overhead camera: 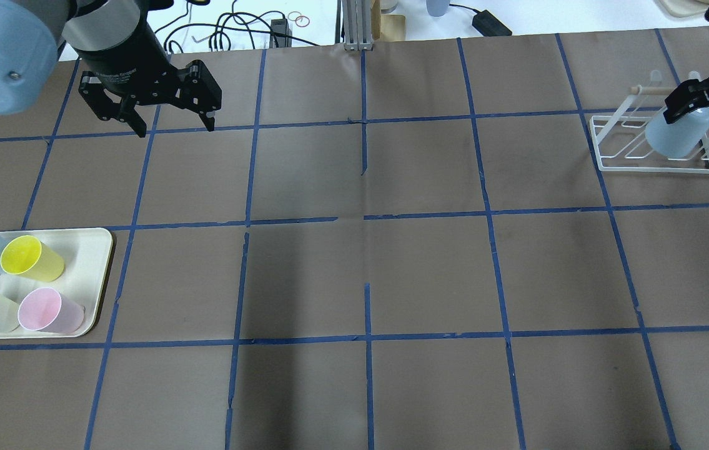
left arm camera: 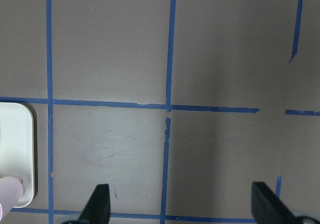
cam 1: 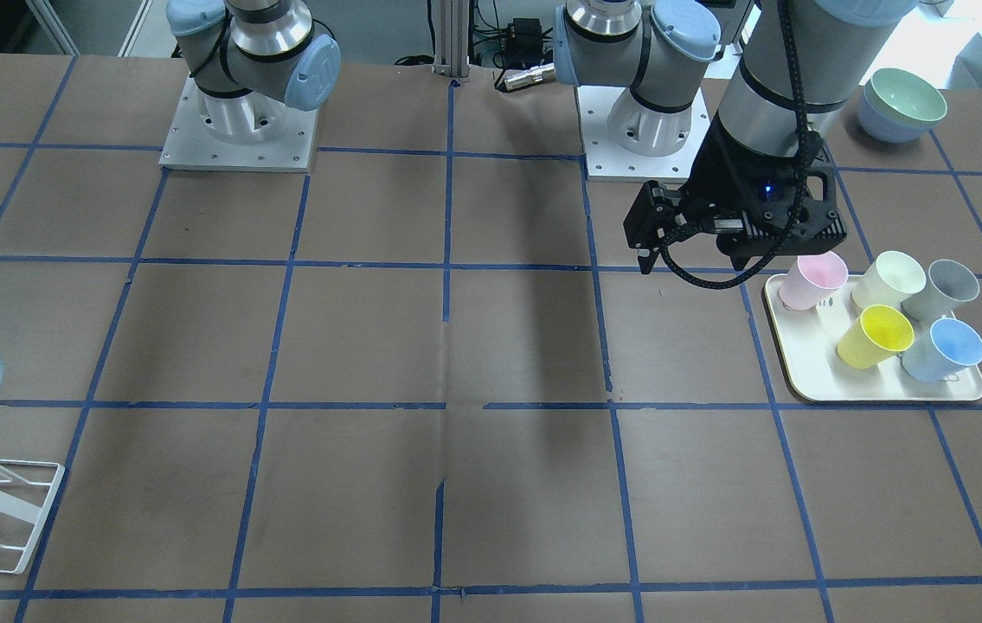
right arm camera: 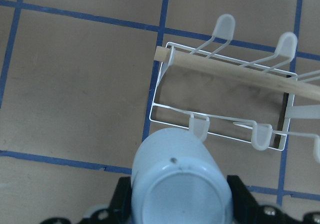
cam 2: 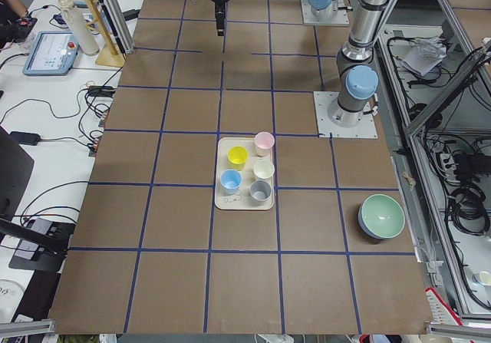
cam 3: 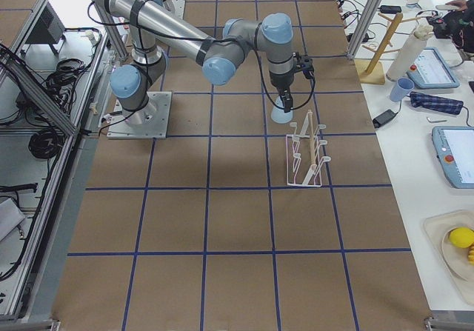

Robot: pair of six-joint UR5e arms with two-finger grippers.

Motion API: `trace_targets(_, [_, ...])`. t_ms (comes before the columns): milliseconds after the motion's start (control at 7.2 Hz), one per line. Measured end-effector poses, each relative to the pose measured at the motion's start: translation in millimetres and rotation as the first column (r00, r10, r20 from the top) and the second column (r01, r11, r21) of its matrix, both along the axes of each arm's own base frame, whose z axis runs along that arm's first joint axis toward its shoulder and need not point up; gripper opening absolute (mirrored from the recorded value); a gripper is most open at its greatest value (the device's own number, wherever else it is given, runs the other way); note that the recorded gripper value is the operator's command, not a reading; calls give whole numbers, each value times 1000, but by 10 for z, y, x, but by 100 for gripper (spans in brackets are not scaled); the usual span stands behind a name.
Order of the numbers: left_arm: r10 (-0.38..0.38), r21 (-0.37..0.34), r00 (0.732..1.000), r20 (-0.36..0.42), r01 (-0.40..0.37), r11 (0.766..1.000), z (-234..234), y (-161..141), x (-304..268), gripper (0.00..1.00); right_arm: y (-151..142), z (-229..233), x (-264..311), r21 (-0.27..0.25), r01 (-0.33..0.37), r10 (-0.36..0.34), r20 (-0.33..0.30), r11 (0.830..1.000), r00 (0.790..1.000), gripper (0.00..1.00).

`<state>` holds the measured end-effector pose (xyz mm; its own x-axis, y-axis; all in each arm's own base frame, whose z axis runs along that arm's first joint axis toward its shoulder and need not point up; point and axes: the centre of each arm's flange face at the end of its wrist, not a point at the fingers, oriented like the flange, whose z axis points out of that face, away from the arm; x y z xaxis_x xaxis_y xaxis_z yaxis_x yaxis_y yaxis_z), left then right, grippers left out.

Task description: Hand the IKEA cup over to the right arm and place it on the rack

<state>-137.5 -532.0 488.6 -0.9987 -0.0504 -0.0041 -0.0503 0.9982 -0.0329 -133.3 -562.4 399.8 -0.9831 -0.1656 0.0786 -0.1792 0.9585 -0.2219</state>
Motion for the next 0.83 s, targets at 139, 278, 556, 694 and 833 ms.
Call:
trace_targets(139, [-8,1,1000,2,8,1000,-5,6,1,100,-43,-45,-33,-5,-5,5,-4,1000,1000,1])
trace_targets(278, [-11,2,1000,2,11,1000,-6,8,4,100,-77,-63,-51,-8,-7,7,-5,1000,1000,0])
trace_targets(556, [-13,2,1000,3,13,1000,-8,8,7,100,-138,-67,-79,-19,-9,9,-4,1000,1000,0])
trace_targets(694, [-13,2,1000,3,13,1000,-6,8,8,100,-172,-90,-94,-25,-9,9,-4,1000,1000,0])
trace_targets(833, [-13,1,1000,3,13,1000,-2,9,8,100,-212,-145,-114,-28,-10,10,-4,1000,1000,0])
